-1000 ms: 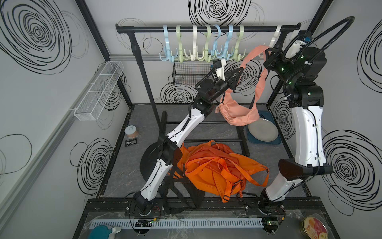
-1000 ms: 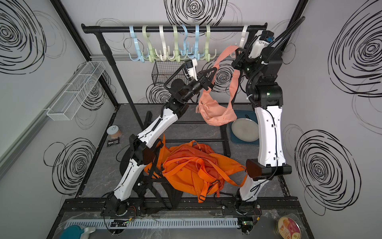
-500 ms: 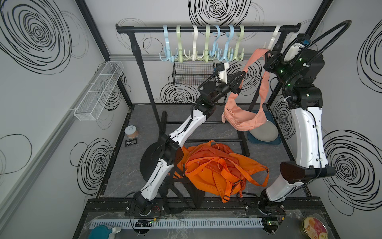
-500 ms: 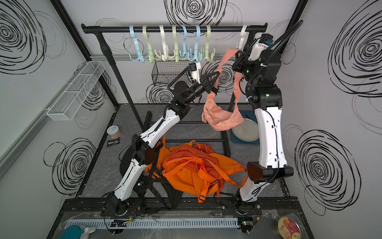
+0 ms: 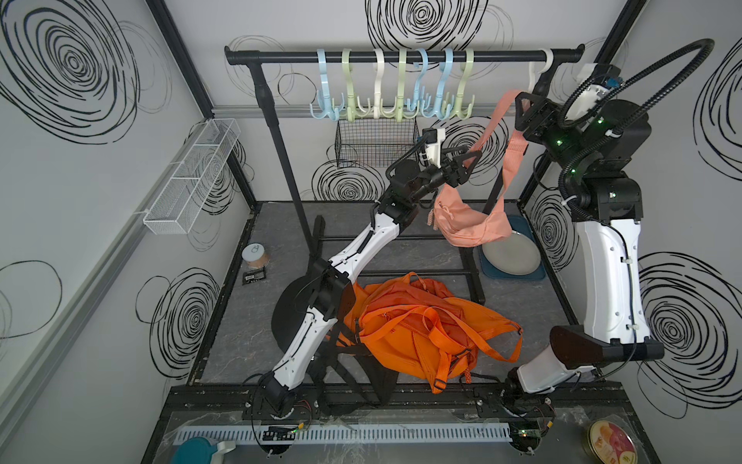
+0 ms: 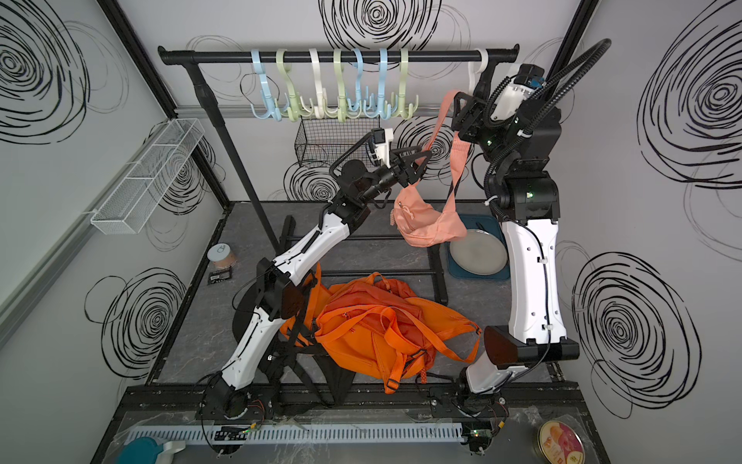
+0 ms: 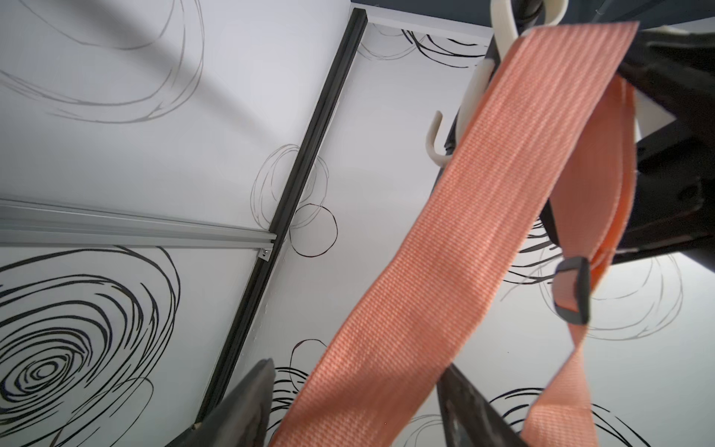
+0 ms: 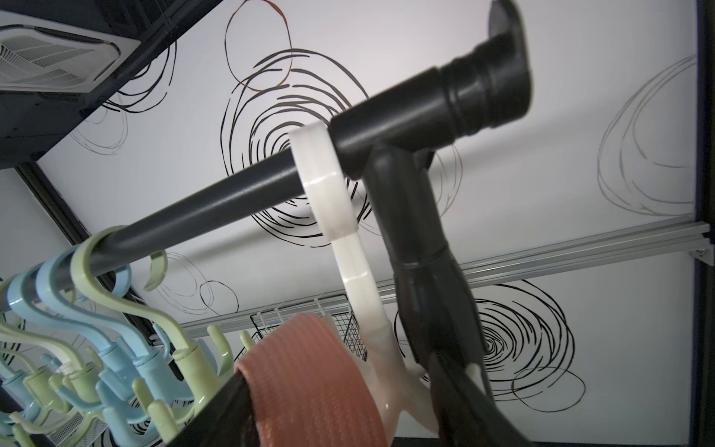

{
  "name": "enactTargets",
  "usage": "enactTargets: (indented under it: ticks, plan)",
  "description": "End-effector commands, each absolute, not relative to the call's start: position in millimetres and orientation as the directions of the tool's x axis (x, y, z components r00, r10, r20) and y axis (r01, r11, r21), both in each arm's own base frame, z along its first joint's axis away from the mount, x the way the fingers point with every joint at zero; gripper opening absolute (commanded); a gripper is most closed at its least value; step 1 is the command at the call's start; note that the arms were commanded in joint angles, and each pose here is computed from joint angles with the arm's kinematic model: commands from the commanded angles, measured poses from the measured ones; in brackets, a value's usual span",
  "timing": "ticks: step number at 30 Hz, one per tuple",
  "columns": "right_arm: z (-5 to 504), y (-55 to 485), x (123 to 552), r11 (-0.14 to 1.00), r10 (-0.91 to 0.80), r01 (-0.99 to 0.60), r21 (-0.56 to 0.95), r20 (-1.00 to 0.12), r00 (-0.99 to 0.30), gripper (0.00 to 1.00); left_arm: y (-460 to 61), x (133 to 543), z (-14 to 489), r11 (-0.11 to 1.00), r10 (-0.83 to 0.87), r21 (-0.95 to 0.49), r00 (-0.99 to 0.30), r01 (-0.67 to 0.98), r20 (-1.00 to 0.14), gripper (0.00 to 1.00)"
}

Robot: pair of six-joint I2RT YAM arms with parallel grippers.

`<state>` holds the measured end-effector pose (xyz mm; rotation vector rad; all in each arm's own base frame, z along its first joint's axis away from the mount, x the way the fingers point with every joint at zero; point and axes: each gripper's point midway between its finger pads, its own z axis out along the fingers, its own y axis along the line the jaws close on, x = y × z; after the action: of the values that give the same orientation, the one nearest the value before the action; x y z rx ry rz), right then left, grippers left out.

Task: Hang the bag on a hook
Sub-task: Hang the bag on the hook.

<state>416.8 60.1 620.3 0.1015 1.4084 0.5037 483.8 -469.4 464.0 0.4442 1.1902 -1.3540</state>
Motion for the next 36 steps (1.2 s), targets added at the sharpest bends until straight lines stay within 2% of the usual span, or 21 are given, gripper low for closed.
enactTargets:
  ticks: [1,7,13,20,25,31,36]
  plan:
    - [631.2,50.5,405.0,0.902,0.391,-0.252,0.351,-0.911,0.129,0.72,-459.2,458.7,501.8,0.211,-0.521,-0.302,-0.154,0.93,-0.839,0.72]
    - [615.7,36.3,415.4,0.91,0.384,-0.207,0.358,-0.918,0.096,0.74,-464.0,456.8,493.9,0.194,-0.499,-0.318,-0.185,0.928,-0.846,0.74]
    - [613.5,26.5,418.2,0.88,0.436,-0.234,0.413,-0.898,0.054,0.74,-469.6,452.5,489.1,0.178,-0.48,-0.322,-0.204,0.93,-0.853,0.76]
    - [595.6,29.8,425.4,0.874,0.436,-0.23,0.427,-0.9,-0.015,0.81,-479.9,445.9,480.2,0.159,-0.452,-0.324,-0.223,0.933,-0.864,0.78]
    - [593.8,29.6,414.9,0.874,0.441,-0.223,0.432,-0.898,-0.011,0.87,-480.1,440.7,483.4,0.143,-0.447,-0.317,-0.225,0.938,-0.866,0.81]
    - [581.7,26.8,401.5,0.877,0.443,-0.202,0.437,-0.896,-0.018,1.0,-475.9,430.3,493.5,0.142,-0.442,-0.292,-0.203,0.946,-0.873,0.87]
    - [574.5,22.1,393.2,0.886,0.431,-0.187,0.425,-0.902,-0.007,1.0,-468.3,430.6,499.2,0.189,-0.432,-0.276,-0.173,0.942,-0.885,0.99]
